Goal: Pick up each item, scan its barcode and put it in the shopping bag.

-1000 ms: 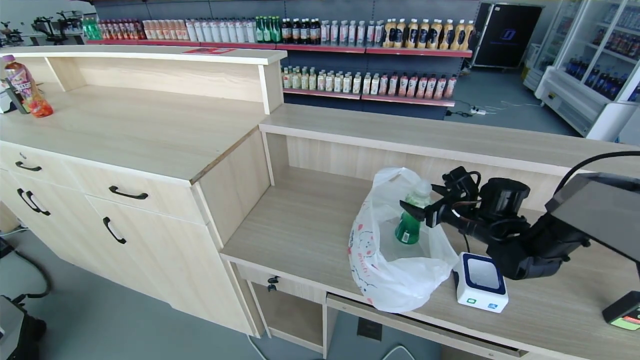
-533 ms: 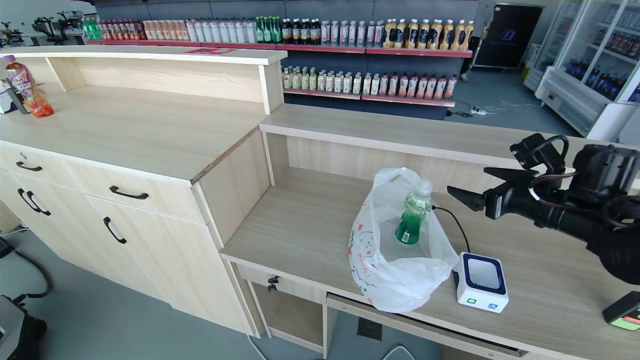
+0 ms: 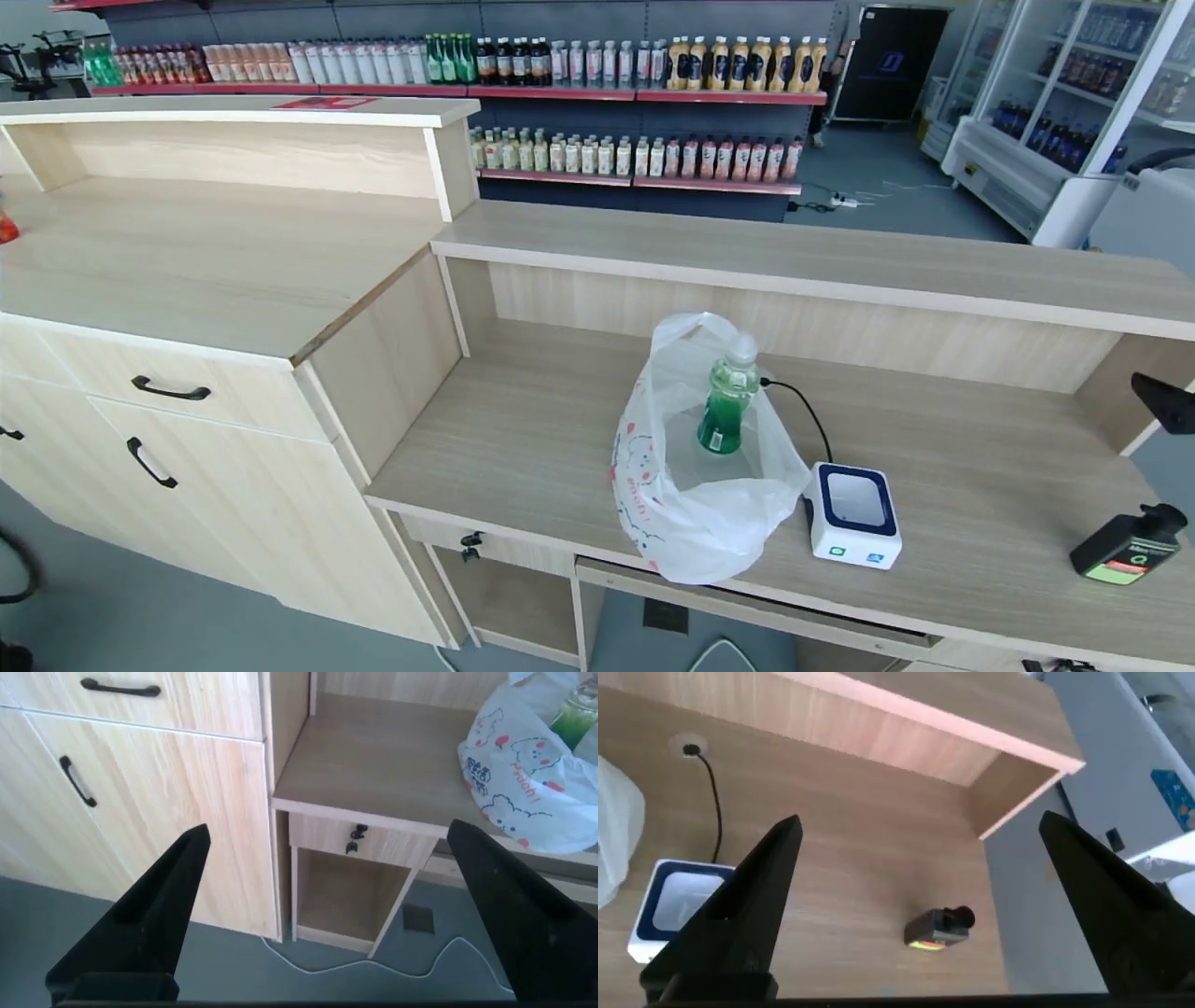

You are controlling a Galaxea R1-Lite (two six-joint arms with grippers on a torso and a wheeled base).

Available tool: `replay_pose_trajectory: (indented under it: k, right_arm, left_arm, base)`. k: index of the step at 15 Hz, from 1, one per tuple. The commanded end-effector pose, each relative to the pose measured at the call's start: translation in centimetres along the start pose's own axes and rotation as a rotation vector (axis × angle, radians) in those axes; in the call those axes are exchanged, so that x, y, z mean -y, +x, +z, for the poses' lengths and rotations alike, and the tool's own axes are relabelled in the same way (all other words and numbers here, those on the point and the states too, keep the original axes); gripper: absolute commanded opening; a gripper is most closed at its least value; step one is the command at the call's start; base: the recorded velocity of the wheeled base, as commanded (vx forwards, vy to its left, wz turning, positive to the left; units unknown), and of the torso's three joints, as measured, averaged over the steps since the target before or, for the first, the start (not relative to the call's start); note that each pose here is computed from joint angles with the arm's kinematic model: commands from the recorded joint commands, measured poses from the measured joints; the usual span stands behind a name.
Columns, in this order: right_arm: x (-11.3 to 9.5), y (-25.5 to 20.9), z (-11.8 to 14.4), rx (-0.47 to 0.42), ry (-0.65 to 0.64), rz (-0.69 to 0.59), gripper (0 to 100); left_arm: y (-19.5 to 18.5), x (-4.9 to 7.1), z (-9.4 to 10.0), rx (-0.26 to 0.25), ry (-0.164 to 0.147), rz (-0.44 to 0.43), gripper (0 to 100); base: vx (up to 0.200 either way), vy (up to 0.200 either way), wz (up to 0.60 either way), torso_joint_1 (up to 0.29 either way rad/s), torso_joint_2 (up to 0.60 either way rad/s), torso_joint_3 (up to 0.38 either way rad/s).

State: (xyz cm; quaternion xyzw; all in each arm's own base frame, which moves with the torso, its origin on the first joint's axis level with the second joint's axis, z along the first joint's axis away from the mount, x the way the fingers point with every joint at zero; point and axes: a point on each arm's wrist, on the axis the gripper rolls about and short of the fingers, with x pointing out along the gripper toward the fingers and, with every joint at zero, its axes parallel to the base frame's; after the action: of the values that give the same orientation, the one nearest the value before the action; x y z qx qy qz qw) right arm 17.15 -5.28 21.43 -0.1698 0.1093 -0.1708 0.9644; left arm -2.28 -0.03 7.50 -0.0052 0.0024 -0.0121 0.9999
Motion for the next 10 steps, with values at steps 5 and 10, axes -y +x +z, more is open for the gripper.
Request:
replay_pose_trajectory:
  k: [5, 10]
  right_arm:
    - [3.4, 0.4, -2.5, -0.264, 0.233, 0.004, 100]
    - [7.6, 8.4, -6.2, -0.238, 0.048, 0.26, 100]
  left_arm:
    - [0.0, 0.0, 0.0, -0.001, 0.0, 0.0, 100]
    - [0.0, 0.0, 0.0, -0.001, 0.0, 0.0, 100]
  base:
    - [0.0, 0.0, -0.48, 0.003, 0.0, 0.006]
    - [0.0, 0.0, 0.0, 0.0, 0.0, 0.0]
